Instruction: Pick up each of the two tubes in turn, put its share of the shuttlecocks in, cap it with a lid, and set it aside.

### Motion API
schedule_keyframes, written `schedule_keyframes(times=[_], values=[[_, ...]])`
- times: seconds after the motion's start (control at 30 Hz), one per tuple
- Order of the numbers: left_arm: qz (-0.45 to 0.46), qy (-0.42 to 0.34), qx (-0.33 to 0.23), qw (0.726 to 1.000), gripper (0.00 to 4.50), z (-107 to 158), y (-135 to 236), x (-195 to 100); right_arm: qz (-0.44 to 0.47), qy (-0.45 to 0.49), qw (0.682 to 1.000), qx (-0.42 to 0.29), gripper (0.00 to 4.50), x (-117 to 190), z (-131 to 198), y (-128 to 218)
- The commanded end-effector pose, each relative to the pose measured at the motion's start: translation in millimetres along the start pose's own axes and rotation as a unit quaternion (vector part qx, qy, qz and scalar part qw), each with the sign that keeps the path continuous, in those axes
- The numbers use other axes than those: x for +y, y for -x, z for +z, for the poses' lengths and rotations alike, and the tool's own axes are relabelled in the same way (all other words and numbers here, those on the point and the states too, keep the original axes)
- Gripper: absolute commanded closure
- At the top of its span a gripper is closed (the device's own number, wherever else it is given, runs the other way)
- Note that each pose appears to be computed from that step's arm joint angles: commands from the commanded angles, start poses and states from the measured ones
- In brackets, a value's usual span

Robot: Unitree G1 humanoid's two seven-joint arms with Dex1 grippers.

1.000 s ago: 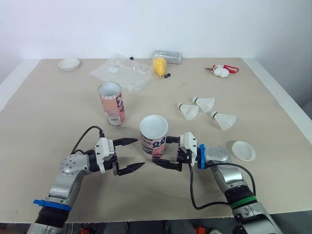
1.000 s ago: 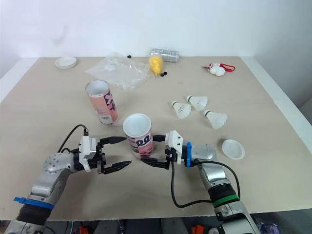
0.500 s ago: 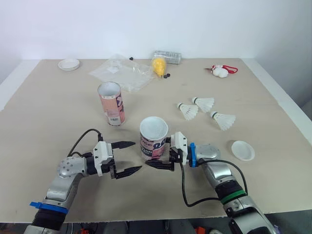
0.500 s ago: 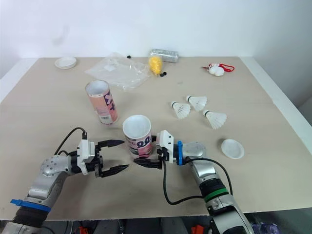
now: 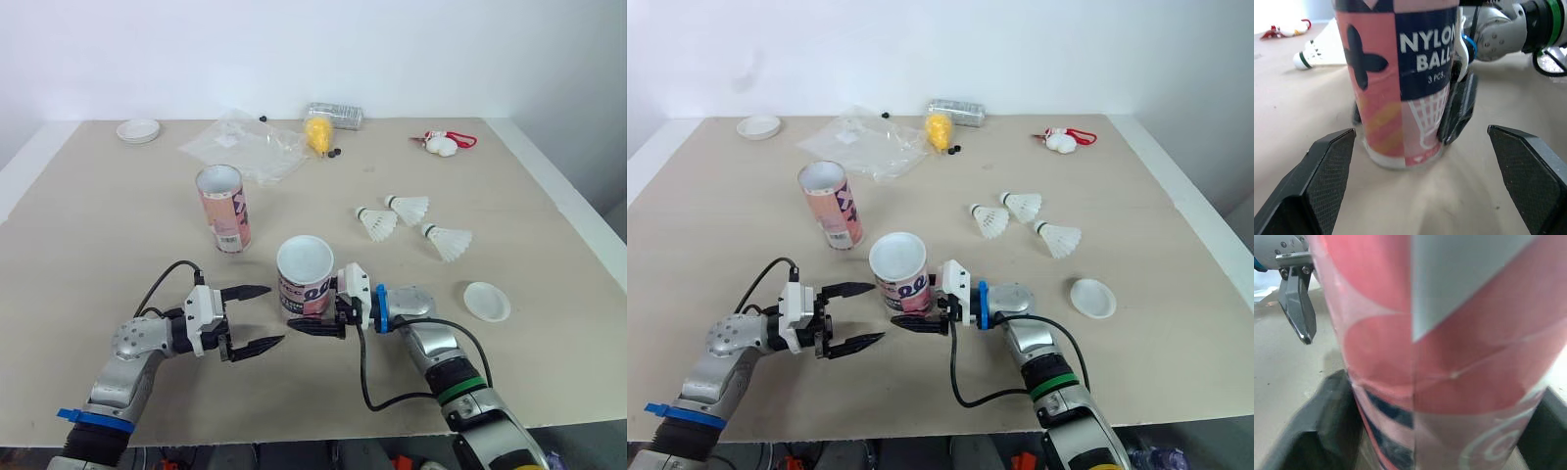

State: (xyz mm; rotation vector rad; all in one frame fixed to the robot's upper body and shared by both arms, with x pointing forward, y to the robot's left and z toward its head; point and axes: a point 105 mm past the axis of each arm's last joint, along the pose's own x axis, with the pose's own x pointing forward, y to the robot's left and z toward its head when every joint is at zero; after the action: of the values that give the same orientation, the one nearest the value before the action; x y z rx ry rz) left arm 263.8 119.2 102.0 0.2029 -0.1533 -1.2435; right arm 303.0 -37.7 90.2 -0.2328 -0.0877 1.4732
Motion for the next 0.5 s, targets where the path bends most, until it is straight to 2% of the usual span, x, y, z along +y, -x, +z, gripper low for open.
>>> schedule_keyframes(times=[0.03, 0.33, 0.5], values=[[0.01, -0.013, -0.026, 1.0, 0.0, 13.6, 0.2, 2.5, 0.001, 0.015, 1.0, -0.007, 1.41, 1.2, 5.9, -1.7], [0.015, -0.017, -0.032, 0.999, 0.0, 13.1, -3.1, 1.9, -0.014, 0.023, 1.0, -0.015, 1.41, -1.3, 15.5, 5.0], [-0.006, -0.022, -0.043, 0.999, 0.0, 19.2, -10.1, -6.3, -0.087, 0.016, 0.995, -0.049, 1.41, -9.8, 39.4, 29.4]])
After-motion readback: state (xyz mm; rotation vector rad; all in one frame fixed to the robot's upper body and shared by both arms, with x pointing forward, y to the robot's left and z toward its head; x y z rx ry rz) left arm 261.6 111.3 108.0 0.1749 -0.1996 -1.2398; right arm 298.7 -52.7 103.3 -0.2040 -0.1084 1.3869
